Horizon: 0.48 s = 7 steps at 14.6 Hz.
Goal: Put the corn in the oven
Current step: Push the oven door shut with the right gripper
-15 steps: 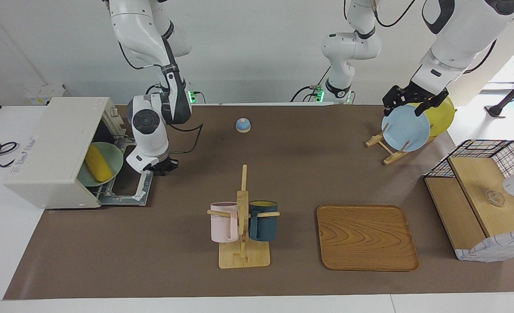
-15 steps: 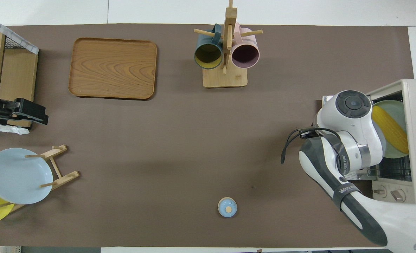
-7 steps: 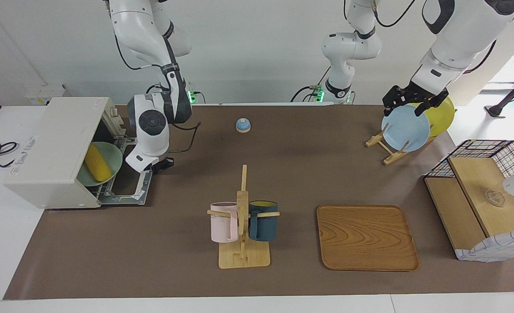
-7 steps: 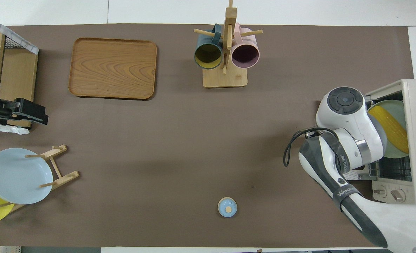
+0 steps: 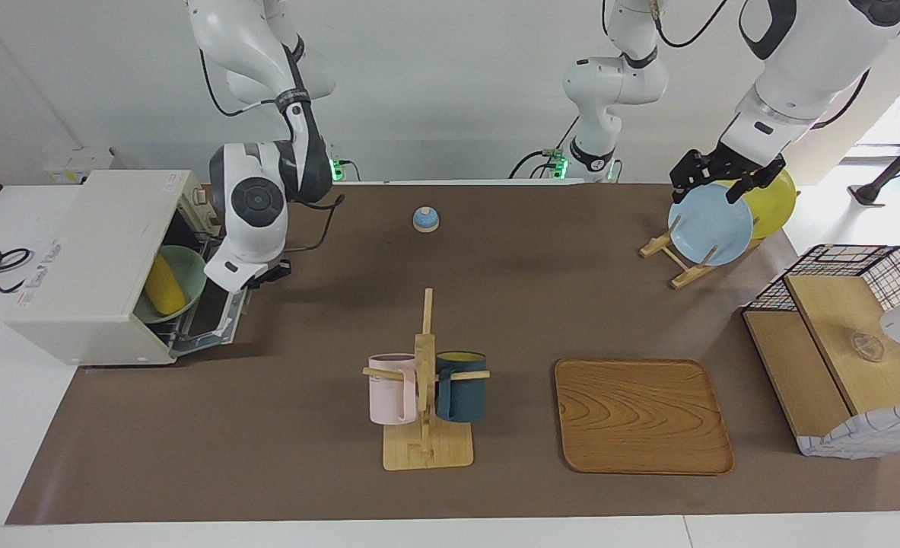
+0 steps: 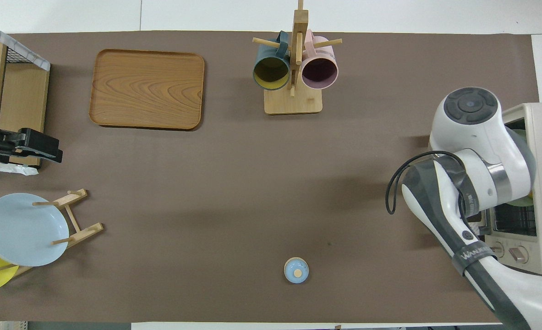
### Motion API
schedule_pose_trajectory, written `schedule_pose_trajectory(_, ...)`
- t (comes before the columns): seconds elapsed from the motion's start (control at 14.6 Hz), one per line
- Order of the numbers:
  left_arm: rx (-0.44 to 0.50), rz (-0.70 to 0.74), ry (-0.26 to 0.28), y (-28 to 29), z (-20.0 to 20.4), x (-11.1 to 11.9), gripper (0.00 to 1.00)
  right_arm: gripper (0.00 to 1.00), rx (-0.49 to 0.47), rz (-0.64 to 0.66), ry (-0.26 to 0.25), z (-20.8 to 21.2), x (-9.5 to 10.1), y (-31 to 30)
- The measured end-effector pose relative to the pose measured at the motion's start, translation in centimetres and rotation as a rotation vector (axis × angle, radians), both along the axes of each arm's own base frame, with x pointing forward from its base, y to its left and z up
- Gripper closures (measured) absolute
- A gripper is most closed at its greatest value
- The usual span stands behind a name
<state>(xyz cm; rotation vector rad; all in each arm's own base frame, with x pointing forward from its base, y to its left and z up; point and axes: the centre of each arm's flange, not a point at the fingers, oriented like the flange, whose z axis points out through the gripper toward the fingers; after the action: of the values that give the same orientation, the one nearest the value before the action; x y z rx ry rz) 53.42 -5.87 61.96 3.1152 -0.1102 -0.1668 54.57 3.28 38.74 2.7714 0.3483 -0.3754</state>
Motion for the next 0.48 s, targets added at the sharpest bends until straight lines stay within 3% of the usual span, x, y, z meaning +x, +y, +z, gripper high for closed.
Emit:
schedule_pose_trajectory(0.27,0.0,0.0,0.0,0.0,0.0,0.0,0.0,0.99,-0.002,0.017,-0.016,6.0,-0.8,-6.7)
schedule_pose_trajectory(0.48,0.0,0.0,0.0,0.0,0.0,0.0,0.0,0.99,0.01,0.014,-0.017,7.2,-1.1,-10.2)
